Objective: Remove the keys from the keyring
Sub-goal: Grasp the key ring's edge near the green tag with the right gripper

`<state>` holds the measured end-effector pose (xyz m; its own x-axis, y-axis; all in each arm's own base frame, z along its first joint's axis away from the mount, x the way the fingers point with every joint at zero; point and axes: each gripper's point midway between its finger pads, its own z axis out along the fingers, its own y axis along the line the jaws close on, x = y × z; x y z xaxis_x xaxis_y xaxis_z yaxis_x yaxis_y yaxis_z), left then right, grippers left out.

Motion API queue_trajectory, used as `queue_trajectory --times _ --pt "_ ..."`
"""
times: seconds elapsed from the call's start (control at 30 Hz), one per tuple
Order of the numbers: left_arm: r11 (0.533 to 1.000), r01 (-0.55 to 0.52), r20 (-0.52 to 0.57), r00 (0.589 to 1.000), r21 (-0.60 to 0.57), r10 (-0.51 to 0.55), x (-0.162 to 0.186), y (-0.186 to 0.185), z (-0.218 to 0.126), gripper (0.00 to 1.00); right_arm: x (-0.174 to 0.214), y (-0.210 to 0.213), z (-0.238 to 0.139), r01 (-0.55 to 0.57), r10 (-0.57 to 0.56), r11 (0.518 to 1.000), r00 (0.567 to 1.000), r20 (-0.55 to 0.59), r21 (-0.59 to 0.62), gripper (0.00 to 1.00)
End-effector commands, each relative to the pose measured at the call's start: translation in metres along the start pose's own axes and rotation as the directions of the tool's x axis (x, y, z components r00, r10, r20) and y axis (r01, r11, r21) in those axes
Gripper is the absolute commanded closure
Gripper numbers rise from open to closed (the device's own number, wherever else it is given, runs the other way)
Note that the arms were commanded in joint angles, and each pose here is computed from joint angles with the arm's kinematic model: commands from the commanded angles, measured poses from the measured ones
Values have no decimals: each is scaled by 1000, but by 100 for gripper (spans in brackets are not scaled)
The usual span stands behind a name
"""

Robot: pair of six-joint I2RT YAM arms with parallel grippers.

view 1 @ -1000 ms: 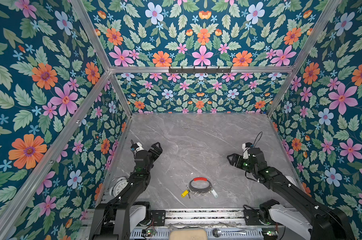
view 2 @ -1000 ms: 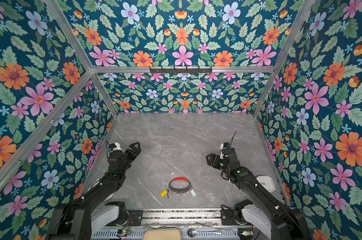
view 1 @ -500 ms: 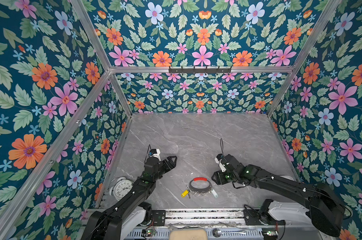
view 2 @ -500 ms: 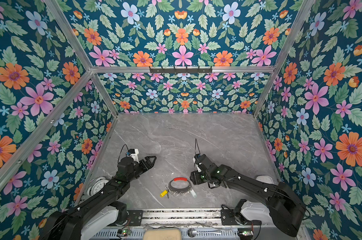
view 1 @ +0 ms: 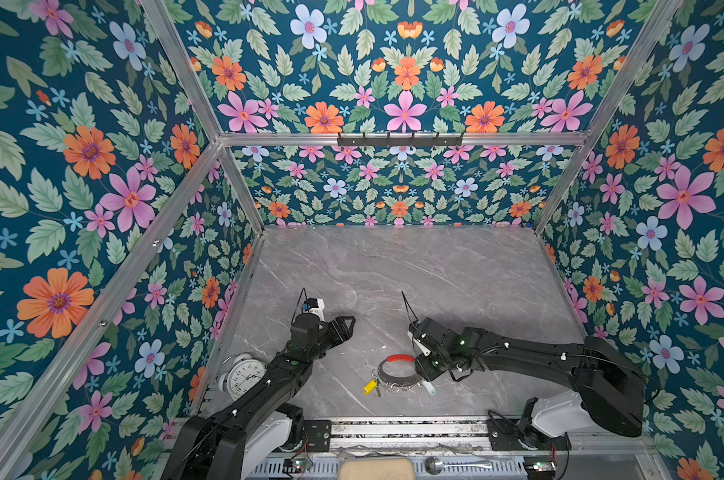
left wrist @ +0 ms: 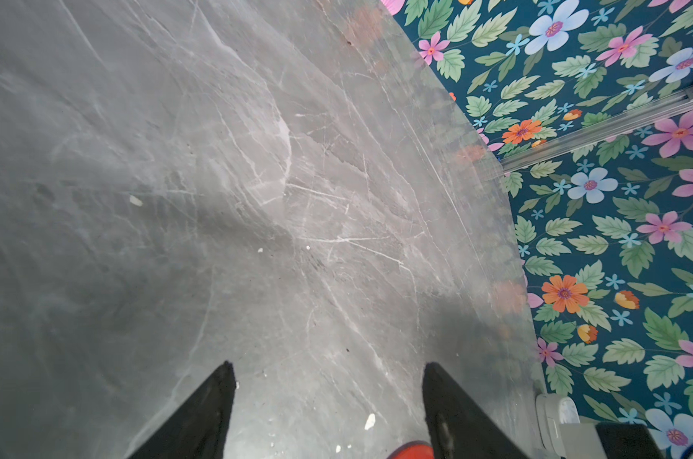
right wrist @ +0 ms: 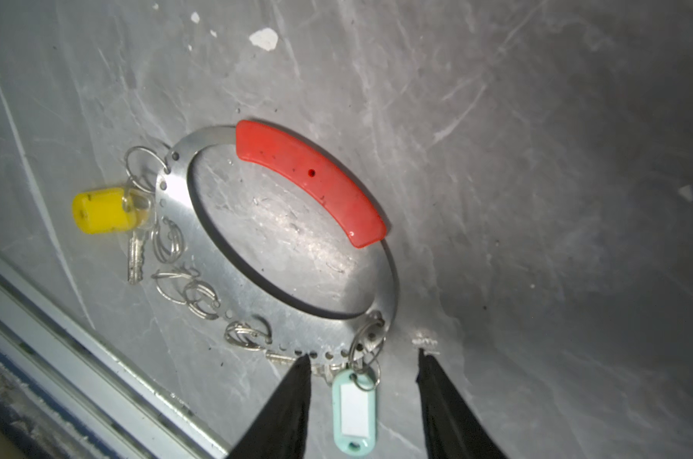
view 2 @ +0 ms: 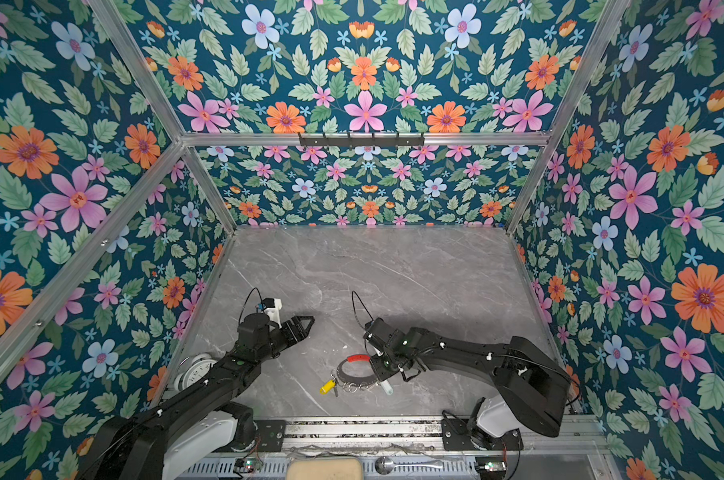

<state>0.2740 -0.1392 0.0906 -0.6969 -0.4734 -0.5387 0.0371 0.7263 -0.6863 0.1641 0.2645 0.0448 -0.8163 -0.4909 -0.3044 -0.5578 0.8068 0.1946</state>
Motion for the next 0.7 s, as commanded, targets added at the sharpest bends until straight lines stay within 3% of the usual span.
queue_trajectory --times 0.0,0.67 --pt "1000 -24 -7 1000 12 24 0 -3 0 24 3 -1 3 32 -32 999 999 -27 23 55" --pt "1000 -18 -30 999 20 18 4 -4 4 31 8 -2 18 76 -70 995 995 -74 68 69"
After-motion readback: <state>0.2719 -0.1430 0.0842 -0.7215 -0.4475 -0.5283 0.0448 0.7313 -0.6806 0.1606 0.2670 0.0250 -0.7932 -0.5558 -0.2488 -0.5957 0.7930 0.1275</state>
